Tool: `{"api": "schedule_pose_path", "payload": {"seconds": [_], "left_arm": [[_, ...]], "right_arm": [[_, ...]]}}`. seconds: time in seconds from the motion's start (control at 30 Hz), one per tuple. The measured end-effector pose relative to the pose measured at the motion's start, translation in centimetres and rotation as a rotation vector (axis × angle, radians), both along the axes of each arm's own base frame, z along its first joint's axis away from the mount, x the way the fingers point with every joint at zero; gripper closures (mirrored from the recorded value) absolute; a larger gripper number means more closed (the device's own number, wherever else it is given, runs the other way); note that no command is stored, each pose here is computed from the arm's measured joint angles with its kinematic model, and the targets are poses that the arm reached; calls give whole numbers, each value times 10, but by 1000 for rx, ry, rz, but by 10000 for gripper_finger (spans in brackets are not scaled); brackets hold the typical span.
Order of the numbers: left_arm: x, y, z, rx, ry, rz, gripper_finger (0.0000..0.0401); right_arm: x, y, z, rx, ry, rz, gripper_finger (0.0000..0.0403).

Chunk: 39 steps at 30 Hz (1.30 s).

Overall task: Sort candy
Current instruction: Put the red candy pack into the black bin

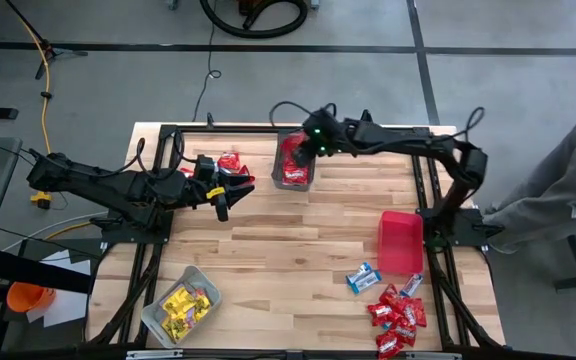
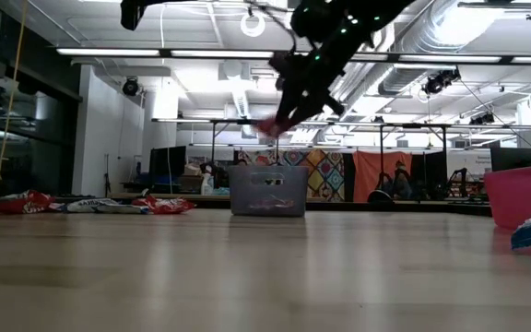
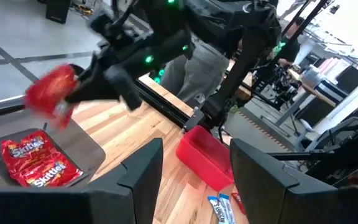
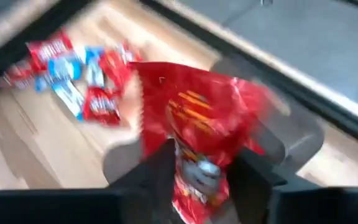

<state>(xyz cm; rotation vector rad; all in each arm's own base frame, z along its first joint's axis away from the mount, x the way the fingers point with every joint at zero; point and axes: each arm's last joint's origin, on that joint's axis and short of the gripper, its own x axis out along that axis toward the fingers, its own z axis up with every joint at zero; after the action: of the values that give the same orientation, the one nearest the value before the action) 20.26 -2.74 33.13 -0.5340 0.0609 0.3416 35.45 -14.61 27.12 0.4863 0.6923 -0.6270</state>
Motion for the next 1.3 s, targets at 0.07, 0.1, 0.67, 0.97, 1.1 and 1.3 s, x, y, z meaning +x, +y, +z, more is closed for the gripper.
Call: {"api": "schedule_pose_path", "payload": {"seconds": [0.07, 0.1, 0.67, 0.97, 1.1, 1.3], "left_arm": [[0, 0, 0, 0, 1, 0, 229], [0, 0, 0, 0, 0, 0, 229], [0, 0, 0, 0, 3, 0, 229], [0, 0, 0, 8, 4, -1, 229], [0, 0, 0, 32, 10, 13, 229], [0, 1, 0, 35, 12, 16, 229]], "right_arm": [[8, -3, -5, 7, 52, 18, 226], [10, -4, -6, 6, 71, 27, 209], [-40, 63, 58, -30, 110, 331, 124], [-126, 139, 40, 107, -2, 287, 124], [-152, 151, 33, 119, -90, 194, 124], [-161, 153, 31, 125, -145, 150, 124]]}}
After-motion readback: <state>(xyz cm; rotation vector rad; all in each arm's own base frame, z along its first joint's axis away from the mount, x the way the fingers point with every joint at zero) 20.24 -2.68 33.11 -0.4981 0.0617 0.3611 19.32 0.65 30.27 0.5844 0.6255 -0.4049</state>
